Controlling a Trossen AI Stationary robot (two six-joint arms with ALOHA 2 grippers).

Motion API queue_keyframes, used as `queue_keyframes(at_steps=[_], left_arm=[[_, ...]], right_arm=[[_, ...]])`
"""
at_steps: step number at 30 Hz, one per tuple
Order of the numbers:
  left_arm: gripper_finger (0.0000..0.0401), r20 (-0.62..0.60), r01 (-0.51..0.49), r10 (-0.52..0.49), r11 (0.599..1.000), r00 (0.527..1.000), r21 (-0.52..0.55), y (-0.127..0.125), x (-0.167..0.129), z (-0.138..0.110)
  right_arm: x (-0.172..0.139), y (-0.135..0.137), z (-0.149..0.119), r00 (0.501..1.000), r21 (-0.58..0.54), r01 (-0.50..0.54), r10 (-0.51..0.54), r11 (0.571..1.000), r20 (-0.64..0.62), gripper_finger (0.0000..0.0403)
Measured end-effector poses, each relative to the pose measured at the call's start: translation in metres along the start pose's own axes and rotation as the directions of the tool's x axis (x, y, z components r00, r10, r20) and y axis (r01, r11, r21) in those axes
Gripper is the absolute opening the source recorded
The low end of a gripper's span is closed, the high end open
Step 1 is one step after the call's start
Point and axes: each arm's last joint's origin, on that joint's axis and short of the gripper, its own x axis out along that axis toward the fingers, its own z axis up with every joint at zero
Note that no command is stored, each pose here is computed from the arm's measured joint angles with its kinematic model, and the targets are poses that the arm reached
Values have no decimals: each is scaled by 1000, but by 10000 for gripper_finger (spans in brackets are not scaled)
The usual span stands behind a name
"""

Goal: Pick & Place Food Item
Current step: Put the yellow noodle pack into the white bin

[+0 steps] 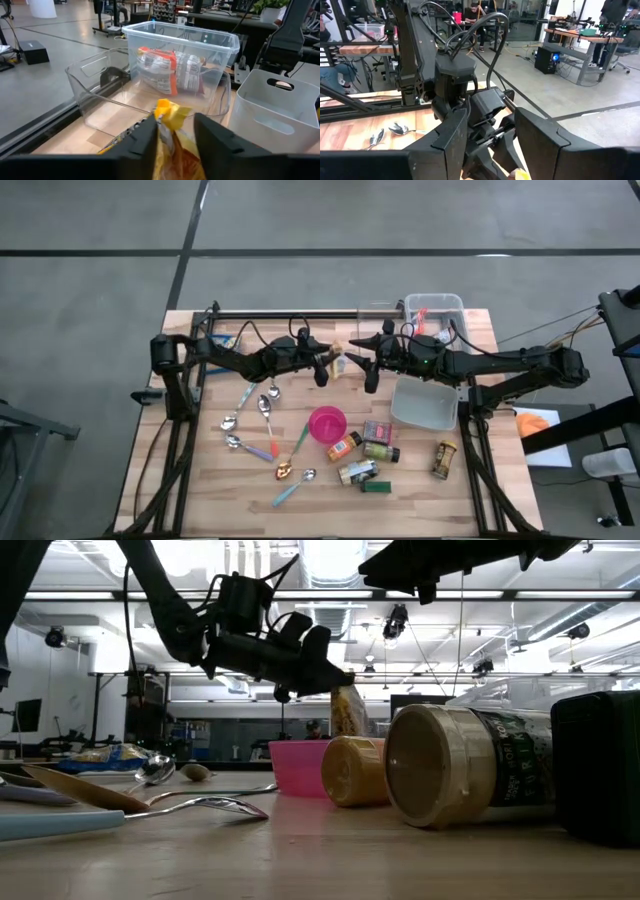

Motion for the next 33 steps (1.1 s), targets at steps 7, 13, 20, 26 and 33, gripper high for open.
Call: queue_keyframes(at_steps=[7, 13, 20, 26, 33], left_arm=[[264, -2, 29, -29, 1000, 1000, 0, -1, 0, 0], [351, -5, 46, -46, 999, 999, -3, -2, 0, 0], [398, -10, 60, -60, 998, 998, -19, -2, 0, 0], [395, -73, 74, -87, 983, 994, -167, -3, -3, -1], [394, -216, 100, -187, 928, 958, -358, -5, -8, -10]], right_arm=[[0, 0, 0, 1000, 0, 0, 0, 1000, 0, 162], [0, 0, 0, 1000, 0, 0, 0, 1000, 0, 162], [0, 0, 0, 1000, 0, 0, 0, 1000, 0, 162], [0, 0, 0, 1000, 0, 1, -1, 1000, 0, 162], [0, 0, 0, 1000, 0, 1, -1, 1000, 0, 162]])
